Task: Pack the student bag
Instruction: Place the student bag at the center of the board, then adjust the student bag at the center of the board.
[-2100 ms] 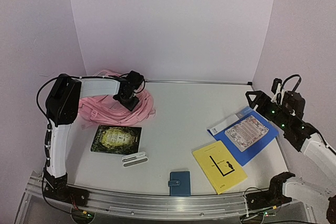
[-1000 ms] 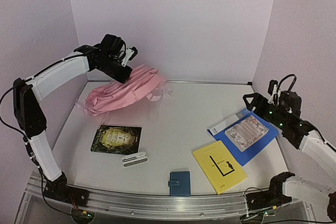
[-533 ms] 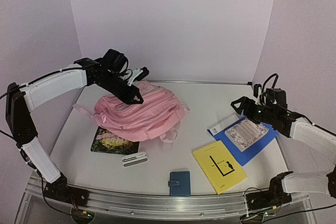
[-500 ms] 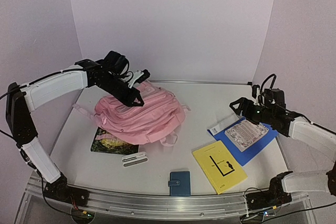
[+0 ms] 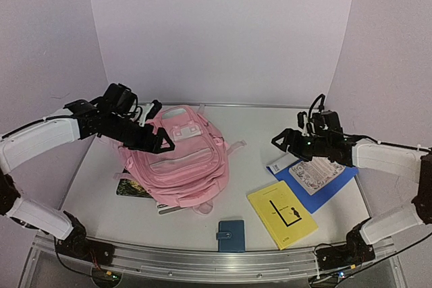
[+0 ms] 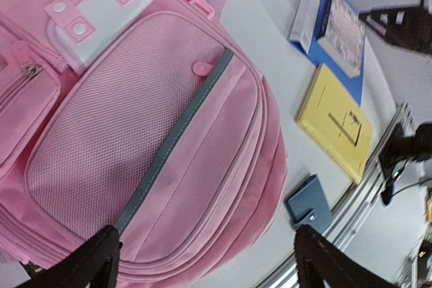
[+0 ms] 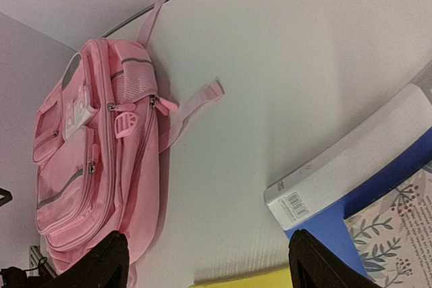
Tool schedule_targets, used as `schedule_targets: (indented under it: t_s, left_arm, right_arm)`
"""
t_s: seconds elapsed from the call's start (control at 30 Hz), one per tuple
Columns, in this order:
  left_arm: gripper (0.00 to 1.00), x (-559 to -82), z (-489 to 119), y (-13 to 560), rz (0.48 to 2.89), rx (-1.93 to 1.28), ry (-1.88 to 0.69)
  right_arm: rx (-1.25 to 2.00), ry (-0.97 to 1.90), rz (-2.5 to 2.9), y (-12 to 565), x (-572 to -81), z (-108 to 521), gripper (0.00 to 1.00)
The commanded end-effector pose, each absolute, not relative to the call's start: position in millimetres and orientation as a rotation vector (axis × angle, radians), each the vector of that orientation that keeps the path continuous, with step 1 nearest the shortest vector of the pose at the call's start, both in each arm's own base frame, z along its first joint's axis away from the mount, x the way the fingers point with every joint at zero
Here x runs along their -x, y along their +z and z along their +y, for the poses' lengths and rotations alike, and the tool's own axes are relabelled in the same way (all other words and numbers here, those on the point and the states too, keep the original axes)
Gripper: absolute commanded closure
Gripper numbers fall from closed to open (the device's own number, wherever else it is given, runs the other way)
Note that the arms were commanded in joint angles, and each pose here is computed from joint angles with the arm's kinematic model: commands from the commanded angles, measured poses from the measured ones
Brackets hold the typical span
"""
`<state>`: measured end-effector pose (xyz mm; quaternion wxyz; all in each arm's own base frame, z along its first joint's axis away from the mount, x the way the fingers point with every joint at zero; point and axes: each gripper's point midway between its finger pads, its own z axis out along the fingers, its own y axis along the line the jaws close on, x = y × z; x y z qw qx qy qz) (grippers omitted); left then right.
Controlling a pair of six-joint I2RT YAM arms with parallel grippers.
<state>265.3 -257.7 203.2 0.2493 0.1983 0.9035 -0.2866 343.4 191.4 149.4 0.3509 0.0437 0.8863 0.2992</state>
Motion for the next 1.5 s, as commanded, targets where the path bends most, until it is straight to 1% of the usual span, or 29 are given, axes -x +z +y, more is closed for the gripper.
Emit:
schedule_targets:
  t_s: [0.0,0.07,0.2,0.37,0.43,0.57,0.63,0.7,0.9,0.97,1.07,1.13,1.27,1.37,1.4,1.47]
  left_arm:
    - [0.01,-283,-222,220,2.414,-0.104,-0.932]
    - [0.0,-288,-199,208,2.435,0.059,-1.012]
    - [0.0,-295,-161,179,2.475,0.278,-0.953]
    - [0.0,-293,-143,153,2.5,0.415,-0.926]
    - [0.0,-289,-135,143,2.524,0.453,-0.874]
    - [0.0,-281,-115,122,2.56,0.527,-0.733]
    - [0.0,-277,-113,110,2.574,0.564,-0.728]
    - [0.01,-274,-115,98,2.587,0.592,-0.754]
    - [0.12,-278,-128,92,2.526,0.649,-0.905]
    - [0.14,-280,-129,92,2.508,0.661,-0.916]
    - [0.17,-282,-129,88,2.493,0.677,-0.931]
    - [0.2,-284,-133,86,2.489,0.676,-0.96]
    - [0.28,-290,-137,80,2.49,0.657,-0.981]
    - [0.39,-300,-139,83,2.488,0.63,-0.97]
    - [0.42,-306,-140,88,2.473,0.617,-0.974]
    - [0.46,-317,-144,98,2.435,0.586,-0.995]
  right_arm:
    - [-0.071,0.969,2.219,167,-351,248,0.19]
    - [-0.033,1.015,2.218,166,-350,274,0.2]
    - [0.031,1.046,2.259,150,-348,323,0.21]
    - [0.058,1.103,2.339,115,-342,372,0.31]
    - [0.073,1.109,2.364,104,-338,386,0.33]
    - [0.052,1.105,2.401,85,-334,395,0.38]
    - [0.032,1.106,2.411,80,-333,394,0.4]
    - [0.013,1.116,2.412,77,-332,393,0.42]
    - [-0.021,1.19,2.396,76,-332,400,0.48]
    - [-0.036,1.215,2.39,75,-333,402,0.5]
    - [-0.062,1.246,2.369,80,-335,405,0.57]
    - [-0.066,1.273,2.344,89,-337,408,0.63]
    - [-0.079,1.293,2.305,104,-341,409,0.83]
    - [-0.114,1.293,2.26,121,-343,403,0.98]
    - [-0.121,1.3,2.238,130,-343,401,1.0]
    - [-0.134,1.311,2.198,147,-343,397,1.0]
